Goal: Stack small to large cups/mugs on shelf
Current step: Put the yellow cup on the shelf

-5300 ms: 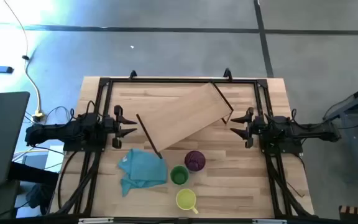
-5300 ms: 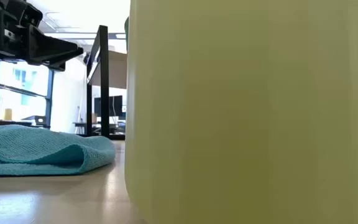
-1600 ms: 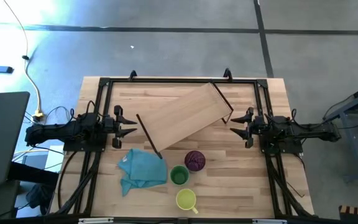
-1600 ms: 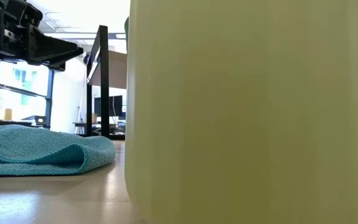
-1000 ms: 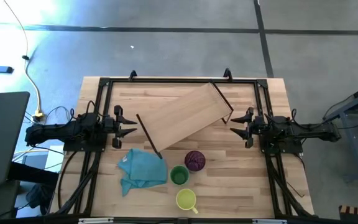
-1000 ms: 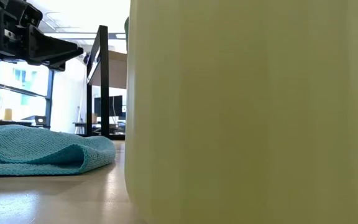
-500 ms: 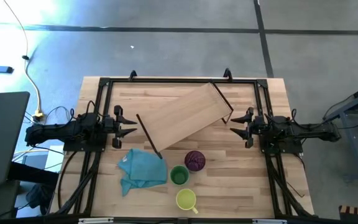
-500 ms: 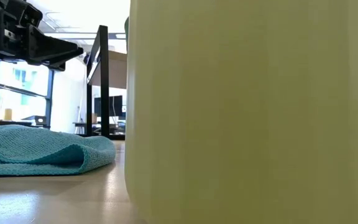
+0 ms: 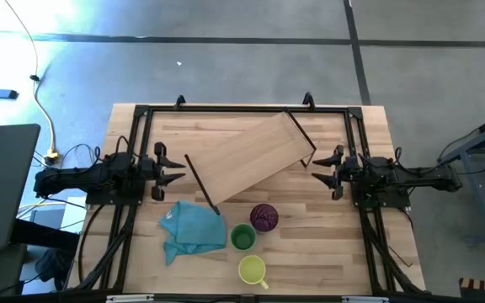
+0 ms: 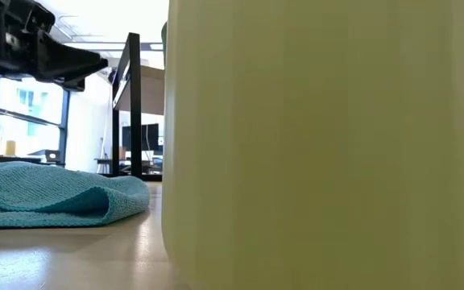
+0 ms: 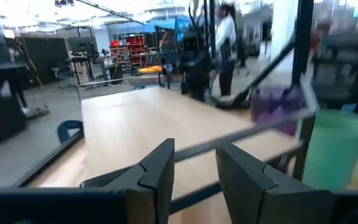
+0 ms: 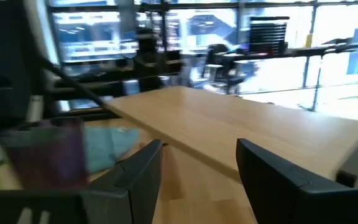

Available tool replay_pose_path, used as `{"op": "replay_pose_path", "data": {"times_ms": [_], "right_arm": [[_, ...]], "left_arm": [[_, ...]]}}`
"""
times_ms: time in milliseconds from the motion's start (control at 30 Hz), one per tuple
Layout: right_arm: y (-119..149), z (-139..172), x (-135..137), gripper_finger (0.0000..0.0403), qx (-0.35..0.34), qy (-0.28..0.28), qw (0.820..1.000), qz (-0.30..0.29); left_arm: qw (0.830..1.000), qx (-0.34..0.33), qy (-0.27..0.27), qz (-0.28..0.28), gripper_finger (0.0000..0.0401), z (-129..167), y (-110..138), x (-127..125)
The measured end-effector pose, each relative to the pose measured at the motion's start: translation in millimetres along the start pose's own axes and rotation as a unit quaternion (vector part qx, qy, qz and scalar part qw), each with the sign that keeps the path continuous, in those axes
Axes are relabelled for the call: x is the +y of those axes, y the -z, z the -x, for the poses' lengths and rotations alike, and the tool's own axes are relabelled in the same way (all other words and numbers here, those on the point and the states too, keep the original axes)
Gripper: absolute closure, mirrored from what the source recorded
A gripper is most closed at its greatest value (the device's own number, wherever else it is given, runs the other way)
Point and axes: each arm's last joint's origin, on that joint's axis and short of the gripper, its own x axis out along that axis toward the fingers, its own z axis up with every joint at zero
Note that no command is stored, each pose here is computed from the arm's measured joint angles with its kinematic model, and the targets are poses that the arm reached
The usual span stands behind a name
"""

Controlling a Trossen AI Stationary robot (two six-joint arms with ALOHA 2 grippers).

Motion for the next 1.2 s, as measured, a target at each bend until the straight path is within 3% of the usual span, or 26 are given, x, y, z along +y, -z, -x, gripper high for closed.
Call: {"op": "replay_pose_path", "data": {"times_ms": [167, 367, 467, 533, 667, 833, 1200], "right_arm": [[-1, 0, -3, 0.0206, 0.007, 0.039, 0.994, 0.102], [-1, 0, -3, 0.0206, 0.009, 0.038, 0.993, 0.114], [-2, 0, -3, 0.0206, 0.005, 0.039, 0.993, 0.112], [-5, 0, -3, 0.0206, -0.013, 0.04, 0.996, 0.073], [-17, 1, -4, 0.0206, -0.076, 0.037, 0.992, -0.096], [-29, 4, -6, 0.0206, -0.146, 0.055, 0.966, -0.208], [-40, 8, -7, 0.0206, -0.205, 0.032, 0.935, -0.289]], "left_arm": [[0.988, -0.011, 0.018, 0.151, 0.0295, 0, -3, -1], [0.979, -0.008, 0.025, 0.202, 0.0295, 0, -2, -1], [0.955, -0.006, 0.028, 0.296, 0.0295, 0, -3, -1], [0.926, -0.009, 0.028, 0.377, 0.0295, 0, -4, -1], [0.874, -0.025, 0.035, 0.484, 0.0295, 0, -7, -1], [0.869, -0.024, 0.036, 0.493, 0.0295, 0, -7, -1], [0.877, -0.002, 0.023, 0.48, 0.0295, 0, -2, -1]]}}
